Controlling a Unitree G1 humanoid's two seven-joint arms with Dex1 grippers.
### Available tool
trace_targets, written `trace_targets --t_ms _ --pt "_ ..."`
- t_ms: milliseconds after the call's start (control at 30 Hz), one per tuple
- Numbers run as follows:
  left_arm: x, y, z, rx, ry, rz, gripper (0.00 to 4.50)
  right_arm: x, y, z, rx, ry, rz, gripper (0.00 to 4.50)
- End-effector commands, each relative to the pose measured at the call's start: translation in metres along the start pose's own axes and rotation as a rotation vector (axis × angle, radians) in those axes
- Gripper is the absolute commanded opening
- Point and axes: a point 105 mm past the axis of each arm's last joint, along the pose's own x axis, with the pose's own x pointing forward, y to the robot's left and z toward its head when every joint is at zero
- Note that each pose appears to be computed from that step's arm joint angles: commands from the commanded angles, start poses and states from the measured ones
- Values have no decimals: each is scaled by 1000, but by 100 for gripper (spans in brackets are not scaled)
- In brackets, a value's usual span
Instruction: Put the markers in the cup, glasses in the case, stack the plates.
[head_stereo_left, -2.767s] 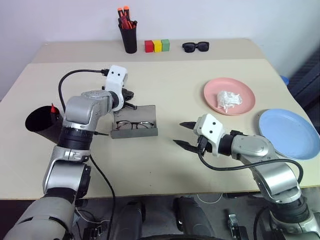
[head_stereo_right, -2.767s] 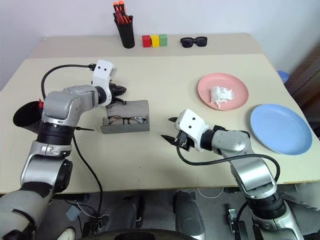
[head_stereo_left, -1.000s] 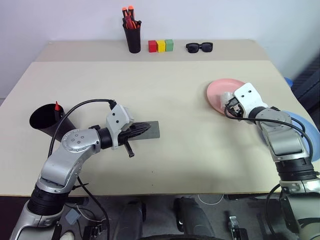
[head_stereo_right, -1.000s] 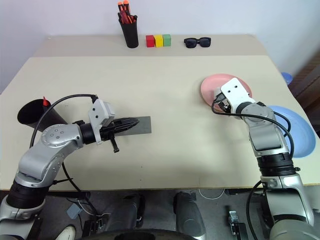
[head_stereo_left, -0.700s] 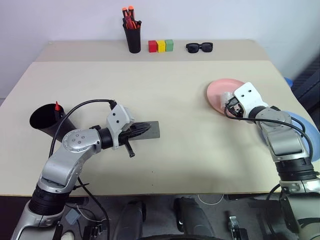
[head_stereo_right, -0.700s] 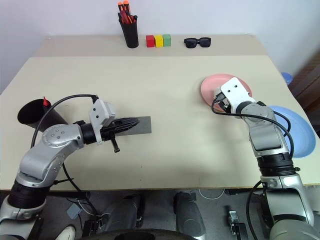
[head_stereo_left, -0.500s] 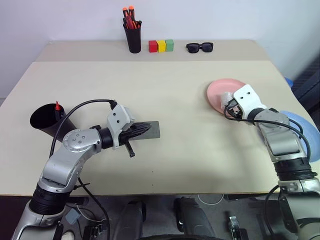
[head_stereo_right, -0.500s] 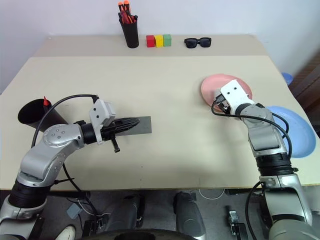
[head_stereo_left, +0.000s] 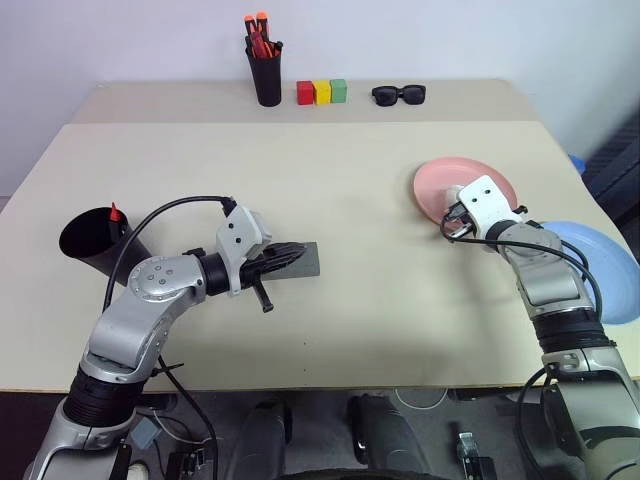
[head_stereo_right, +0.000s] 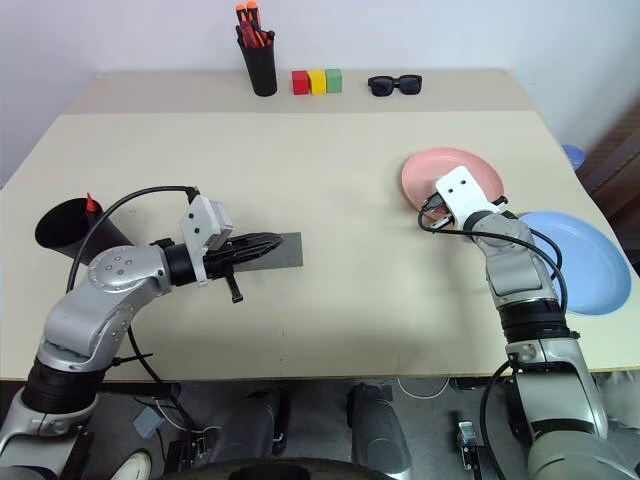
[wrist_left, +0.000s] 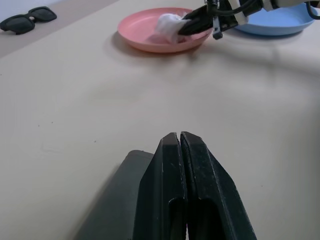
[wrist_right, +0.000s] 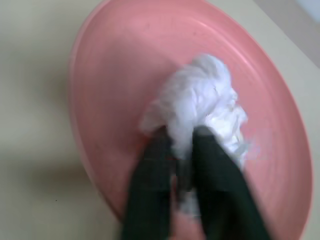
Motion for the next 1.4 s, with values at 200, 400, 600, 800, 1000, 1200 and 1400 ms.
trace_targets --t_ms 200,400,600,800,1000,1200,1400 --pt "-1 -2 9 16 -37 -13 0 -51 -1 47 4 -263 130 5" --pt "5 -1 10 17 -43 -29 0 -68 40 29 -4 -200 362 28" --pt "5 -1 9 16 -43 -30 0 -72 48 29 -11 -198 393 287" --pt "4 -1 8 14 -40 -26 0 -69 42 30 -19 -204 357 335" --pt "3 -1 7 12 -39 -23 0 -72 39 43 22 -260 366 335" --pt "2 -1 8 8 -42 -22 0 -76 35 54 83 -315 370 335" --pt "3 1 8 5 -42 -20 0 -75 21 56 121 -320 321 335"
